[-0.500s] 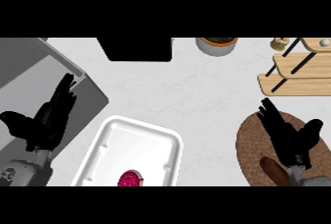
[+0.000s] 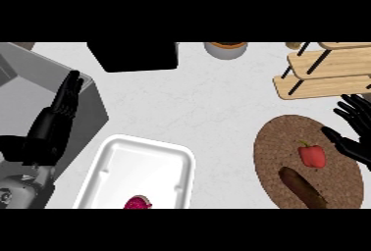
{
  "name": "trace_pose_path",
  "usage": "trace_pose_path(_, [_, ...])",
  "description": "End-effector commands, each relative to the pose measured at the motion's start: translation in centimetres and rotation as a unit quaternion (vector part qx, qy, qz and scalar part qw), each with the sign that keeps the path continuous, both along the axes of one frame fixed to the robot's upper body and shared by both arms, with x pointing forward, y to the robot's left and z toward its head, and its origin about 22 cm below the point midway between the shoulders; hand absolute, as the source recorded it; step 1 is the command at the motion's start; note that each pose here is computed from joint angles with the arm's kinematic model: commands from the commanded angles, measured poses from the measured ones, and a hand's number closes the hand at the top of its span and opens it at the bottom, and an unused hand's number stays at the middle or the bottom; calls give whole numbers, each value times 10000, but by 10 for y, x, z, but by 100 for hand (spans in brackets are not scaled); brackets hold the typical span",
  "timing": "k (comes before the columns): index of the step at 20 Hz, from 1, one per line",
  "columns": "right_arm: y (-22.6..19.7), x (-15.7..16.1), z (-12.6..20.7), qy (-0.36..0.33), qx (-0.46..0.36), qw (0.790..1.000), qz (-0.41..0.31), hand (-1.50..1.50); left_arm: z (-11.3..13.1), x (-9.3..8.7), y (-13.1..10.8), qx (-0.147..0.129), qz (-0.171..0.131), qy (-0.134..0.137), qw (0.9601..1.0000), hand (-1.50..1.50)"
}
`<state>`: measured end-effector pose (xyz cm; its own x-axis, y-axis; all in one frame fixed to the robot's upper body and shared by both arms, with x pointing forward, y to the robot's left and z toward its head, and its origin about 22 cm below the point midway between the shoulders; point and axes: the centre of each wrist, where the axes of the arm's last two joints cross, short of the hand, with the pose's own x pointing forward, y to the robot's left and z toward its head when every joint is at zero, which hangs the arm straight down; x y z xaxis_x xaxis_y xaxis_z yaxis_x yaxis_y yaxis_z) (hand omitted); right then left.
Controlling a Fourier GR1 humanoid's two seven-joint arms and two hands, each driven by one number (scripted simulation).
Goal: Pick the bell pepper from the placemat and place it in the tiered shelf
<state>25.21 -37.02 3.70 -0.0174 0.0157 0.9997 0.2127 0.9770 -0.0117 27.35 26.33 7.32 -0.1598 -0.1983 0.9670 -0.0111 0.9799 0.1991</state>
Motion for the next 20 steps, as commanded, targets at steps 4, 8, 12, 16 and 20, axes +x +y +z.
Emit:
trace_pose_path(4, [-63, -41, -48, -561, -1138, 9585, -2555, -150, -43, -14, -13, 165, -163, 717, 9972, 0])
trace_pose_path(8, [-84, -57, -71, -1506, -431, 9512, -2657, -150, -60, -7, -35, 158, -229, 773, 9966, 0])
trace_pose_path(12, [-101, -77, -75, -1445, -485, 9799, -1288, -150, -58, -2, -41, 201, -279, 748, 9966, 0])
trace_pose_path(16, [-126, -87, -43, -796, -1363, 9858, -572, -150, -51, -7, -33, 213, -318, 782, 9962, 0])
trace_pose_path(20, [-103, -70, -2, -584, -1867, 9804, -248, -150, -62, 7, -44, 193, -251, 859, 9958, 0])
